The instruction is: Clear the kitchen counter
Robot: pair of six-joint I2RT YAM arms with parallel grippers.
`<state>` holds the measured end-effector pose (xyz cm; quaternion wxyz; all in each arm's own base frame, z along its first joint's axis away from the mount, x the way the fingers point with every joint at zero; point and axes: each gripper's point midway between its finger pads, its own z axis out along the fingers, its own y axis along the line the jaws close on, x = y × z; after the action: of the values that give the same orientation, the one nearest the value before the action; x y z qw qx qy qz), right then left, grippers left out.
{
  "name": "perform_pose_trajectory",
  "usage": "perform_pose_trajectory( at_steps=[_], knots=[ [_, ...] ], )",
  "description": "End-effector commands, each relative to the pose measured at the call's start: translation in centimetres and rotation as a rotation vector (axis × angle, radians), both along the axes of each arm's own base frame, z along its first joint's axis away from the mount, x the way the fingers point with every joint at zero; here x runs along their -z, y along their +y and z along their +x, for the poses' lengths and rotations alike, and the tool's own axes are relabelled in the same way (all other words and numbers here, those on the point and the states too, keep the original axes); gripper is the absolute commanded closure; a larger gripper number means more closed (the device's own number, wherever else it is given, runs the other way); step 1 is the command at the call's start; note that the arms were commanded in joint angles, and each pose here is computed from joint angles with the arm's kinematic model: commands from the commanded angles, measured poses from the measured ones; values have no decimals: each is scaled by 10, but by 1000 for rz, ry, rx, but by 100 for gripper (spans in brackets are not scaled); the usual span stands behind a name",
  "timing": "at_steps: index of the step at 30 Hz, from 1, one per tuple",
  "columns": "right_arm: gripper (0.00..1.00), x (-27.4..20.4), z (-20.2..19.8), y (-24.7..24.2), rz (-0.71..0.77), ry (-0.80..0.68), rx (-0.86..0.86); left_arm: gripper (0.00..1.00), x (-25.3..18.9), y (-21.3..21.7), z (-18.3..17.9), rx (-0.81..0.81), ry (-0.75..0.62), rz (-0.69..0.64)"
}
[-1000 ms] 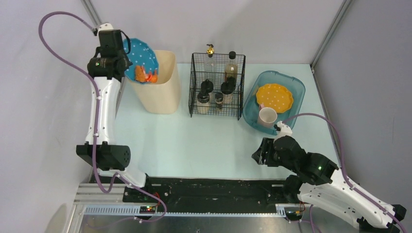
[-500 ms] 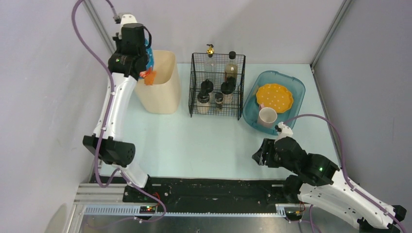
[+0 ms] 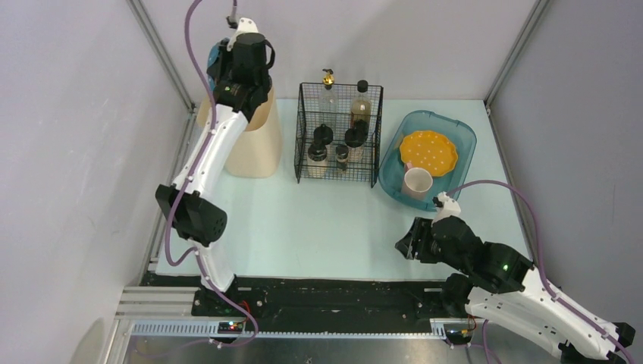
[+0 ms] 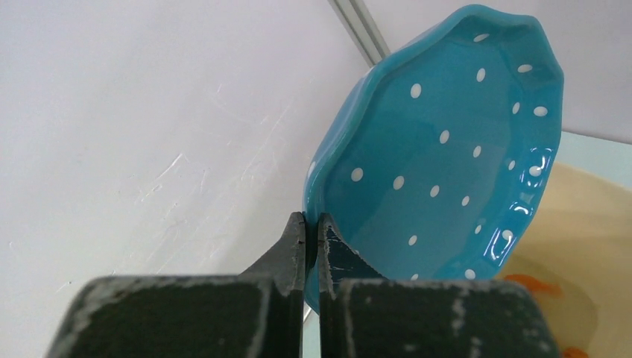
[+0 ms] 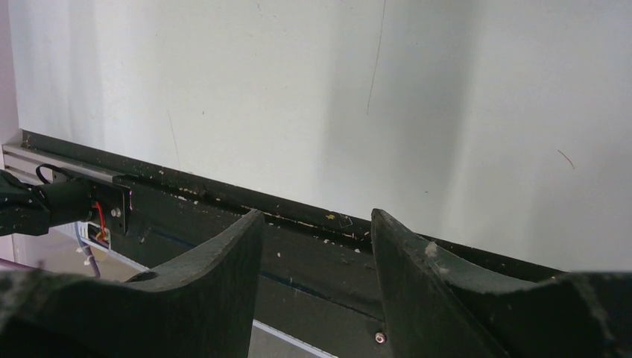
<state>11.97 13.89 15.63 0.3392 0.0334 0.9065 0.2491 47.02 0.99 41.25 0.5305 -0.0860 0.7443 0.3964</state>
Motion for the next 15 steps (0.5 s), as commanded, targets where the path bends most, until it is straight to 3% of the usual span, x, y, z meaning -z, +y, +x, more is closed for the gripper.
perform_pose_trajectory(
  at_steps=[1, 15],
  knots=[
    [41, -1, 2, -2, 2, -8, 23, 100, -80, 7, -23, -98, -278, -36],
    [41, -7, 5, 6, 17, -36, -14, 100, -108, 12, -57, -58, -363, -98]
  ],
)
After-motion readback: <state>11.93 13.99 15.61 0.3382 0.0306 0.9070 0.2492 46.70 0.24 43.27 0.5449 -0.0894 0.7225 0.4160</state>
